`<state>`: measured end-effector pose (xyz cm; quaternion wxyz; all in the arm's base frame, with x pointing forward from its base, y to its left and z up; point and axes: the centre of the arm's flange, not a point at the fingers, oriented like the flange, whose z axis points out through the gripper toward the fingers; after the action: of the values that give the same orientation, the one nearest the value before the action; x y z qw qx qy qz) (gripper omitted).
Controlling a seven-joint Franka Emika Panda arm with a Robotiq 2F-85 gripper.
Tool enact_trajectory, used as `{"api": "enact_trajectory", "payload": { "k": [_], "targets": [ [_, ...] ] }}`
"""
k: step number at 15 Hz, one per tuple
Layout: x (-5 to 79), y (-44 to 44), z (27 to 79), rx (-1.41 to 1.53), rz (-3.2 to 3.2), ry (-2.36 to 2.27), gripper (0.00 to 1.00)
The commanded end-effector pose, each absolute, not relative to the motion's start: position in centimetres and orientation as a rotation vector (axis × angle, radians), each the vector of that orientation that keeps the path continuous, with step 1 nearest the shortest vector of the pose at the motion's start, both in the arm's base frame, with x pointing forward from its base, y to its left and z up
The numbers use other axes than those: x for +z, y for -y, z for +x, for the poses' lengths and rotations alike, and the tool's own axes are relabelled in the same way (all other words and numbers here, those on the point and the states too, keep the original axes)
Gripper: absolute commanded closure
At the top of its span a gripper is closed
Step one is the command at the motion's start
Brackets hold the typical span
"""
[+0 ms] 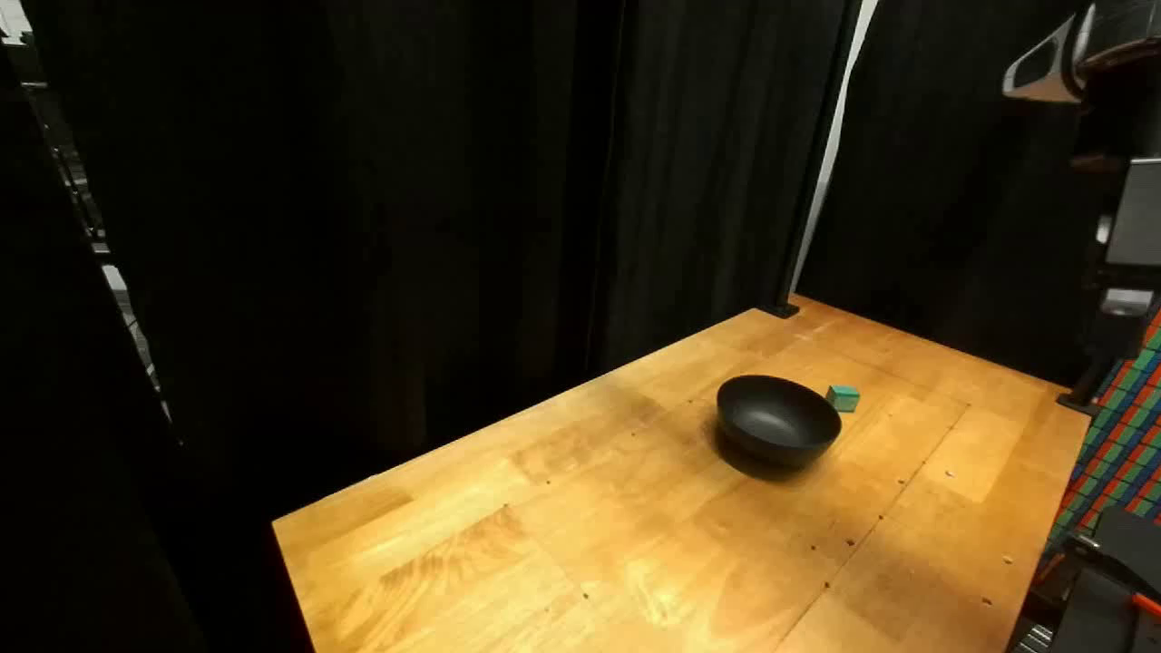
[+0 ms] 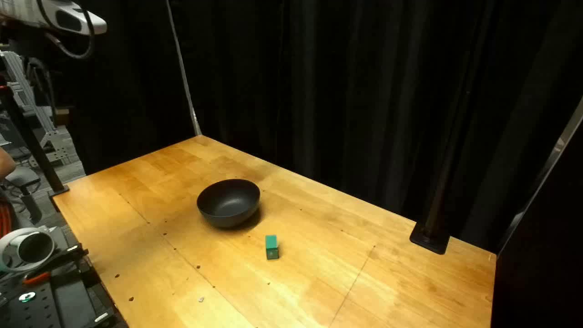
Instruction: Put the green cube in the black bowl
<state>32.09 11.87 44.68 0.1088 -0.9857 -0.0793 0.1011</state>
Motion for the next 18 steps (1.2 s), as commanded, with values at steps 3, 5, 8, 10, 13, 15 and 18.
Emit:
{"api": "enact_trajectory", "payload": {
  "k": [3, 5, 8, 10, 13, 15, 18],
  "targets": [
    [44.9, -11.9, 32.1, 0.288, -2.899, 0.235, 0.00],
    [44.9, -11.9, 32.1, 0.288, -2.899, 0.235, 0.00],
    [42.9, -11.1, 34.7, 0.174, -2.932, 0.129, 0.00],
    [40.8, -9.3, 38.1, 0.023, -2.958, 0.003, 0.00],
    [37.4, -5.1, 43.1, -0.162, -2.990, -0.190, 0.00],
    [35.0, -2.1, 45.9, -0.265, -3.025, -0.323, 0.00],
    [30.8, 2.6, 48.9, -0.351, -3.067, -0.540, 0.00]
  ]
}}
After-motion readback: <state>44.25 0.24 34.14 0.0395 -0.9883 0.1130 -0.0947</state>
